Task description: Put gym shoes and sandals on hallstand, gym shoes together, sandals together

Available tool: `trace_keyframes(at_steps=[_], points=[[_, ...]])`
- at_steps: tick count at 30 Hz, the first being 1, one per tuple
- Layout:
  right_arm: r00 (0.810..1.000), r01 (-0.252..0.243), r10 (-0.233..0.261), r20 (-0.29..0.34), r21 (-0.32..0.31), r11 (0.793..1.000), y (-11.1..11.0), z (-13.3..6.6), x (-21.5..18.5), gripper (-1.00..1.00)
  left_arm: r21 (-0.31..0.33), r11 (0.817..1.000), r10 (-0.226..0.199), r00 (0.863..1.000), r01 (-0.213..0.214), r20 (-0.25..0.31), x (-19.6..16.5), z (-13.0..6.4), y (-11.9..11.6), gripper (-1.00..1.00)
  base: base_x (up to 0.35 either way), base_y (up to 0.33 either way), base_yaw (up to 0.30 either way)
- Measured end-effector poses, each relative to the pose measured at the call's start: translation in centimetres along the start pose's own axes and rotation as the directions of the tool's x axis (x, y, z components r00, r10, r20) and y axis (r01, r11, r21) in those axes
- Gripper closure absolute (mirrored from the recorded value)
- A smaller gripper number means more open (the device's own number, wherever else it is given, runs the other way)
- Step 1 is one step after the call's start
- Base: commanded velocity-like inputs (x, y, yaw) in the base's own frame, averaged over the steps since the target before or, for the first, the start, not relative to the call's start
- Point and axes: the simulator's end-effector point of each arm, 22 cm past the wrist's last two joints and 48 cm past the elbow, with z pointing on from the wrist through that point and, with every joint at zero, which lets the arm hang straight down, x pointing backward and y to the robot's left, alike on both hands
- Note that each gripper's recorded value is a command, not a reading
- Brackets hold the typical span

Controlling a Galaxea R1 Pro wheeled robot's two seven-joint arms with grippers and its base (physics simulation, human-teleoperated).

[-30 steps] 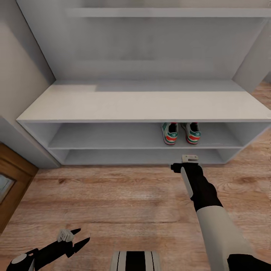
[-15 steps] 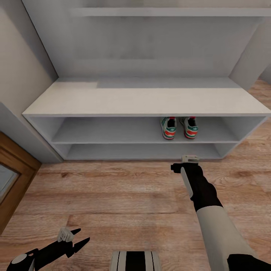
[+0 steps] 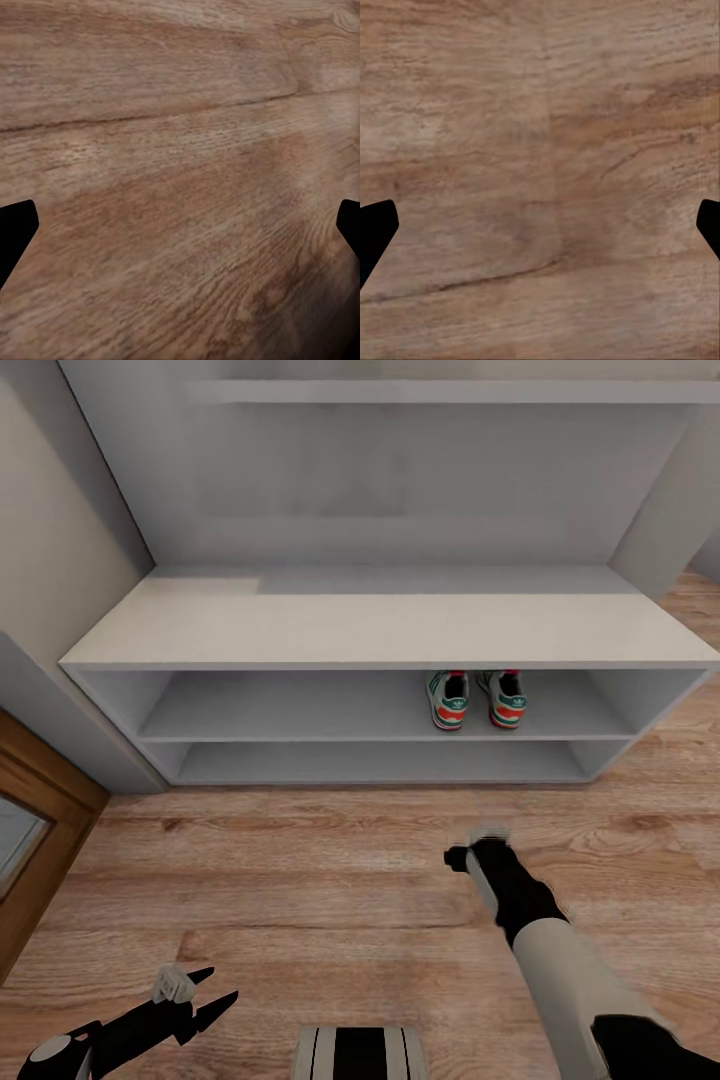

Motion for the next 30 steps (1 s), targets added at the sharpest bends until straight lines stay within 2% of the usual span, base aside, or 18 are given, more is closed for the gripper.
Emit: trace_keyframes(at_steps=[3,7,11,13,16,22,24,25,30], points=[[1.0,0.0,0.001,0.012,-0.003,1.0,0.6,2.0,3.2,-1.0,-0.004,1.0,-0.001,1.0,0.001,0.0,0.0,-0.1,0.1,-1.0,0.0,0.0,0.0],[1.0,0.007,-0.007,-0.014,-0.006,1.0,0.9,3.0,6.2,-1.0,-0.034,0.999,-0.004,1.0,0.004,-0.003,0.2,-0.2,0.8,-1.0,0.0,0.0,0.0],[1.0,0.002,-0.002,0.013,-0.009,1.0,1.2,4.1,9.5,-1.0,-0.127,0.991,-0.037,0.999,0.035,-0.016,1.6,-0.2,2.6,-1.0,0.0,0.0,0.0],[1.0,-0.002,0.003,0.028,-0.009,1.0,1.3,4.4,11.2,-1.0,-0.193,0.98,-0.053,0.998,0.048,-0.022,2.3,-0.3,3.9,-1.0,0.0,0.0,0.0],[1.0,-0.001,0.001,0.017,-0.01,1.0,1.3,4.6,12.9,-1.0,-0.238,0.969,-0.073,0.997,0.064,-0.028,3.1,-0.4,4.7,-1.0,0.0,0.0,0.0],[1.0,0.004,-0.004,-0.007,-0.008,1.0,1.0,4.7,14.7,-1.0,-0.282,0.957,-0.086,0.996,0.074,-0.03,4.7,-0.4,5.1,-1.0,0.0,0.0,0.0],[1.0,0.006,-0.006,-0.021,-0.007,1.0,0.9,4.7,15.9,-1.0,-0.333,0.94,-0.091,0.995,0.077,-0.027,5.6,-0.6,5.9,-1.0,0.0,0.0,0.0],[0.999,0.009,-0.009,-0.041,-0.006,1.0,0.8,4.6,17.4,-1.0,-0.389,0.918,-0.095,0.995,0.077,-0.027,6.1,-1.0,7.0,-1.0,0.0,0.0,0.0],[0.999,0.012,-0.013,-0.048,-0.005,1.0,0.8,4.6,18.0,-1.0,-0.417,0.906,-0.096,0.995,0.076,-0.027,6.3,-1.3,7.6,-1.0,0.0,0.0,0.0]])
